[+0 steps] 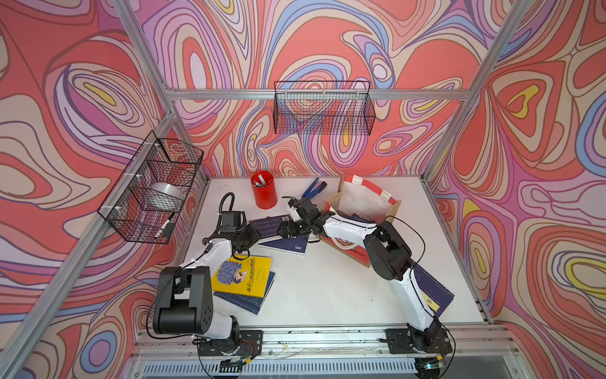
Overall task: Put the books into the canvas bag
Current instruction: Pick up the book from the book.
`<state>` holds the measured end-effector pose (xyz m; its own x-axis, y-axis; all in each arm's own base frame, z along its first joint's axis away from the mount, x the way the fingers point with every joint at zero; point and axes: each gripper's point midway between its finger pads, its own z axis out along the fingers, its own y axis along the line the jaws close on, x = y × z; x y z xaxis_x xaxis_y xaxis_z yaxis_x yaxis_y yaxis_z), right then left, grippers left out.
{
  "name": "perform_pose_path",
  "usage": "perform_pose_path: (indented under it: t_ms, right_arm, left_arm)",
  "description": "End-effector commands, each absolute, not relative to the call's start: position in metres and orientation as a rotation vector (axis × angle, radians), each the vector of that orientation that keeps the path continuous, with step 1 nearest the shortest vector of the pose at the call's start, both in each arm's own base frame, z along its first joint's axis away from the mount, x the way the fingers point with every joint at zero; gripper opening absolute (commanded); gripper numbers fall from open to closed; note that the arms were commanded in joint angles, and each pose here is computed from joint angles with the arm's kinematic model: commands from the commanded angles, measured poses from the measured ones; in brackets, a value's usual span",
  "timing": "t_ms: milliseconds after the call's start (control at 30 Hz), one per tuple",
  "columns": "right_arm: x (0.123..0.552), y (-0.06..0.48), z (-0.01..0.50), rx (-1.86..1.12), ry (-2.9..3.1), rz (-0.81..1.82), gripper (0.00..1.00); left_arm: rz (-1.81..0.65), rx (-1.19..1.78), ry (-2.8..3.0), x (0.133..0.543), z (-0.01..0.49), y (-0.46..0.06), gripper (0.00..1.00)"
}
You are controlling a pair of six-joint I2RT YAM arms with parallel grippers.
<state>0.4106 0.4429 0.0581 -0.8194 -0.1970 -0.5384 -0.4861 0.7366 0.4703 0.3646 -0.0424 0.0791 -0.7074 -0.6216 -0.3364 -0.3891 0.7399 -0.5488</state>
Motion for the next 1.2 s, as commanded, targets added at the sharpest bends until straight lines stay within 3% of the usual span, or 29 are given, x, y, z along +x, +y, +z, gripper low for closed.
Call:
perform_pose_path:
  t_ms: [0,300,500,733,1000,1167]
  right_arm:
    - [0.375,0.449,0.013,-0.611,2.619,0.889,0.90]
    - [0.367,0.453,0.006,-0.656,2.637,0.893,0.89]
    - [0.368,0.450,0.009,-0.665,2.631,0.870,0.89]
    - [0.374,0.451,0.046,-0.712,2.508,0.849,0.89]
    - [0.367,0.441,0.149,-0.838,2.228,0.814,0.92]
    - [0.339,0.440,0.193,-0.935,1.982,0.699,0.95]
  left_arm:
    - [-0.681,-0.717,2.363,0.374,0.096,-0.050,0.37]
    - [-0.704,-0.732,2.303,0.378,0.100,-0.049,0.28]
    - [-0.698,-0.733,2.299,0.379,0.106,-0.048,0.00]
    - [-0.589,-0.661,2.305,0.371,0.135,-0.038,0.00]
    - [-0.554,-0.387,2.328,0.354,0.215,-0.047,0.00]
    - [-0.597,-0.435,2.282,0.343,0.257,-0.049,0.00]
